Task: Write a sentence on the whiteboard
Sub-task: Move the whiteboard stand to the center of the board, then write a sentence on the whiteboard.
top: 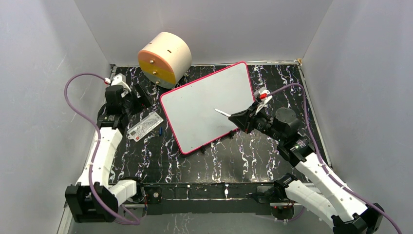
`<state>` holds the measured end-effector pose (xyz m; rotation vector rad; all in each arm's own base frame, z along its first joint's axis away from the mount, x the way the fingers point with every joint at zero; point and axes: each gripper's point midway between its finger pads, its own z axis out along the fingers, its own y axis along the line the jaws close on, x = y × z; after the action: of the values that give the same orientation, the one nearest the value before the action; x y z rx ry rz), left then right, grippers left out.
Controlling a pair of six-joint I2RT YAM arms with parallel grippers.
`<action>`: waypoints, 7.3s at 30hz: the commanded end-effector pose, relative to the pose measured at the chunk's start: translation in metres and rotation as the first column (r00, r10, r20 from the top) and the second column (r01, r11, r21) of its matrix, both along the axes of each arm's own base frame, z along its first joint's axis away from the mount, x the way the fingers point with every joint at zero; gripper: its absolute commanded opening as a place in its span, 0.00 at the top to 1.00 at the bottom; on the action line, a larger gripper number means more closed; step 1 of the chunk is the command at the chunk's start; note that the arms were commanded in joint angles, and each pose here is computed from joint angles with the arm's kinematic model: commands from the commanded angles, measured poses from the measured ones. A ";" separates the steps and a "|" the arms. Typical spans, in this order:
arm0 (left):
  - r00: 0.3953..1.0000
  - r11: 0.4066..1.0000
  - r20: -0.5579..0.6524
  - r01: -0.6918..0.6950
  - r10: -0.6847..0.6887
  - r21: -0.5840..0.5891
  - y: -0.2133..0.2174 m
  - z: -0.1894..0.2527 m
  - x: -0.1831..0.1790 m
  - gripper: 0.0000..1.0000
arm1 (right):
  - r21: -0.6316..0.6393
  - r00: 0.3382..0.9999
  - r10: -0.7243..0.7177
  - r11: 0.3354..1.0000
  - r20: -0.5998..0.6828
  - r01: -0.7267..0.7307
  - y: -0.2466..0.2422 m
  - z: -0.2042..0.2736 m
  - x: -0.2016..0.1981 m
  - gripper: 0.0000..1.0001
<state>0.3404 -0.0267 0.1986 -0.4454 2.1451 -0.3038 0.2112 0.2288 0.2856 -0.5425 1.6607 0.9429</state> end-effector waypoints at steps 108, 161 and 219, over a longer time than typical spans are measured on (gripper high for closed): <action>0.381 0.440 0.475 0.898 -0.793 0.014 -0.148 0.041 -0.034 1.00 | -0.493 0.941 -0.097 0.832 0.324 0.256 0.123 0.042 -0.007 1.00; 0.369 0.436 0.472 0.899 -0.801 0.036 -0.150 0.044 -0.036 1.00 | -0.487 0.928 -0.115 0.824 0.353 0.287 0.190 0.036 0.011 1.00; 0.367 0.440 0.475 0.897 -0.800 0.047 -0.150 0.045 -0.037 1.00 | -0.696 0.984 -0.074 0.698 0.164 0.169 0.174 -0.032 -0.010 1.00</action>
<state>0.3173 -0.1692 0.2508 0.5736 1.7177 -1.1547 0.2013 0.3966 0.2449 -1.0032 1.8852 0.0831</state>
